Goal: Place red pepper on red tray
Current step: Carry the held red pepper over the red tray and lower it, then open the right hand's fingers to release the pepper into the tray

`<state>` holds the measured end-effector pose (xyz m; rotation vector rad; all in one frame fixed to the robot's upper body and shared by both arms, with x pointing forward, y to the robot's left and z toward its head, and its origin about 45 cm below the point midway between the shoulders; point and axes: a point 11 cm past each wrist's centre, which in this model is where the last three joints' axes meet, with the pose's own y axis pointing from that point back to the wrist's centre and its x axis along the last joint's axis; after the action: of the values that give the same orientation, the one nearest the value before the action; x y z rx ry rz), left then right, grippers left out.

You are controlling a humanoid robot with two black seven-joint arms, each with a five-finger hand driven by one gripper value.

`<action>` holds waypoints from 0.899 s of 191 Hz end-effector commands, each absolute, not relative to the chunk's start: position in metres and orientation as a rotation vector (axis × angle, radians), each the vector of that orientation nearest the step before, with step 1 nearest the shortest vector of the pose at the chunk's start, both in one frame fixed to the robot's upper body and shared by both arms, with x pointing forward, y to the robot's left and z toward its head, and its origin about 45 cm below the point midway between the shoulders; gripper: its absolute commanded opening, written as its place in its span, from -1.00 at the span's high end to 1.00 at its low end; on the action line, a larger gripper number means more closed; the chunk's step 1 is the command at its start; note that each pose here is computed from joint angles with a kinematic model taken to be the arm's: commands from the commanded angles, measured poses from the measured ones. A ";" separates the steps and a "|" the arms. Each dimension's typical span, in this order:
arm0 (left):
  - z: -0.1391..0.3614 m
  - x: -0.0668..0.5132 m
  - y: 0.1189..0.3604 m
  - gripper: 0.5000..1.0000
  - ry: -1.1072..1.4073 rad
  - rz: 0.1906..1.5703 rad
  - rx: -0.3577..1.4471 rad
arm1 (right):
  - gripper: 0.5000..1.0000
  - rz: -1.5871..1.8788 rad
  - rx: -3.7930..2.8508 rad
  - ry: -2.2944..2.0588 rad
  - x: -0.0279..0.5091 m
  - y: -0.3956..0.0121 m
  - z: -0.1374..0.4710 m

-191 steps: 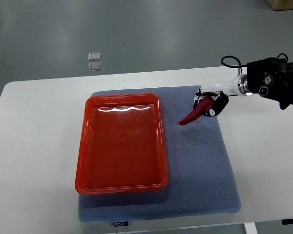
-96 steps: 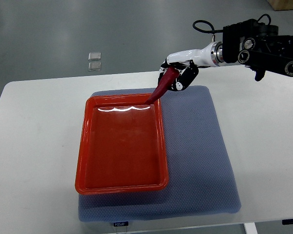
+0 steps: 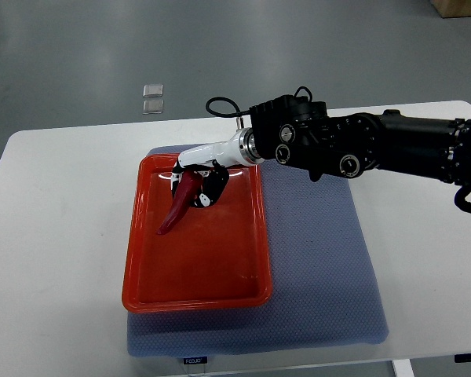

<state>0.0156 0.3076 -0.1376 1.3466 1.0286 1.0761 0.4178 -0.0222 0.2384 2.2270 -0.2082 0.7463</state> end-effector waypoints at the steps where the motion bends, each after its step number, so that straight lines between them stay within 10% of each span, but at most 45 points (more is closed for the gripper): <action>1: -0.138 0.016 0.308 -1.00 1.029 1.077 1.346 | 1.00 0.714 2.221 -0.226 0.418 -0.030 0.222; 102: -0.138 0.016 0.309 -1.00 1.027 1.079 1.349 | 0.99 0.622 2.234 -0.247 0.406 -0.044 0.184; 112: -0.138 0.016 0.309 -1.00 1.027 1.081 1.349 | 0.42 0.619 2.234 -0.247 0.406 -0.044 0.183; 134: -0.138 0.016 0.309 -1.00 1.027 1.081 1.349 | -0.10 0.615 2.241 -0.251 0.406 -0.044 0.184; 172: -0.138 0.016 0.309 -1.00 1.027 1.081 1.349 | -0.56 0.604 2.262 -0.269 0.408 -0.041 0.189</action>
<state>0.0158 0.3093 -0.1376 1.3492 1.0273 1.0810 0.4066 -0.0419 0.1862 2.2554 -0.2622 0.6049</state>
